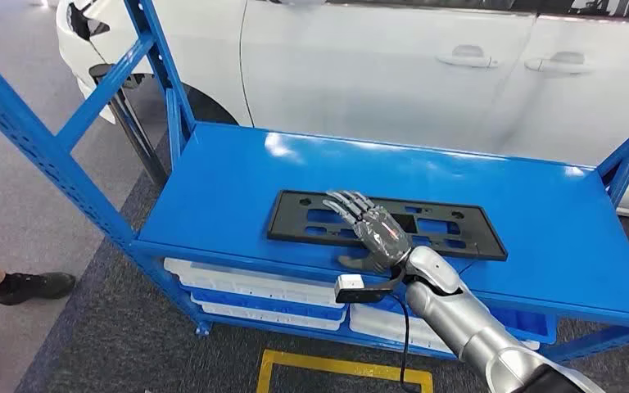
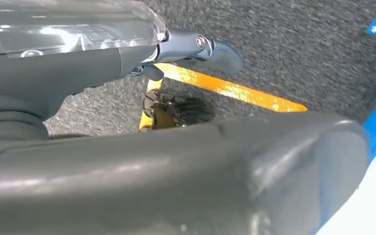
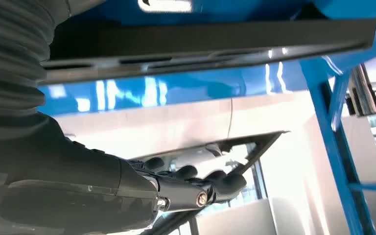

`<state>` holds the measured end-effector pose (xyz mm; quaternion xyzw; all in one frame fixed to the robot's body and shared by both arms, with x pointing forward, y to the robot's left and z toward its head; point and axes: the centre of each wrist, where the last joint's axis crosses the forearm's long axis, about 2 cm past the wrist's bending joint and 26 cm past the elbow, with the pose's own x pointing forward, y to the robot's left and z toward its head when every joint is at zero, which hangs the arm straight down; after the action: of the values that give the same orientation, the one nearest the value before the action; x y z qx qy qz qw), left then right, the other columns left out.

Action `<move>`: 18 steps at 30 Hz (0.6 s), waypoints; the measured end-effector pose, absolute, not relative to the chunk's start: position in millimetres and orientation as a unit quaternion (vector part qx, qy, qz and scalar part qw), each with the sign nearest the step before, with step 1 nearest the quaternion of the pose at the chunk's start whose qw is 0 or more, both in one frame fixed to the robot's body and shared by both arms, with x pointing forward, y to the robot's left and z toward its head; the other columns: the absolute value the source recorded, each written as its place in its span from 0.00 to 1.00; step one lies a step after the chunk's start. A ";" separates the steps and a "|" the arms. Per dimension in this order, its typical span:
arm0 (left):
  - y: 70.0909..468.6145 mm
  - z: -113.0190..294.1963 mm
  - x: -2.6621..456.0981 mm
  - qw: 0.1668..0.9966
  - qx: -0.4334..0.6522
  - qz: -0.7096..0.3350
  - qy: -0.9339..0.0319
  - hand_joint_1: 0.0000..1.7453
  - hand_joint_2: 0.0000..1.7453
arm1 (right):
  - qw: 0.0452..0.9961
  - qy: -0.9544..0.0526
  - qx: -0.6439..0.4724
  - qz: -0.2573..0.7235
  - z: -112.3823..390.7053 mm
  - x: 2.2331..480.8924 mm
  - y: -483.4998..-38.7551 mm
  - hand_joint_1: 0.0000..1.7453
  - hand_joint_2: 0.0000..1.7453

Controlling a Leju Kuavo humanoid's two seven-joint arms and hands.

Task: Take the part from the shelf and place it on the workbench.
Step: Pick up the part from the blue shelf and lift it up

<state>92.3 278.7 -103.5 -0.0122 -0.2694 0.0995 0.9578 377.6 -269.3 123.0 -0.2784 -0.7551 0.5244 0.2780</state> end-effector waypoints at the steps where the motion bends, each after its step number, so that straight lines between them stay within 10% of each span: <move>1: 278.7 -103.5 92.2 0.958 -0.012 0.099 -0.269 0.00 0.00 | 0.278 -0.755 -0.279 0.524 122.8 377.4 -269.6 0.00 1.00; 18: 280.2 -103.4 92.8 0.958 -0.009 0.098 -0.271 0.00 0.00 | 0.142 -0.705 -0.375 0.585 114.8 365.9 -255.7 0.00 1.00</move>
<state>92.8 280.2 -103.4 -0.0092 -0.2706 0.0984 0.9576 365.9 -255.7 114.8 -0.3751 -0.7046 0.5853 0.1424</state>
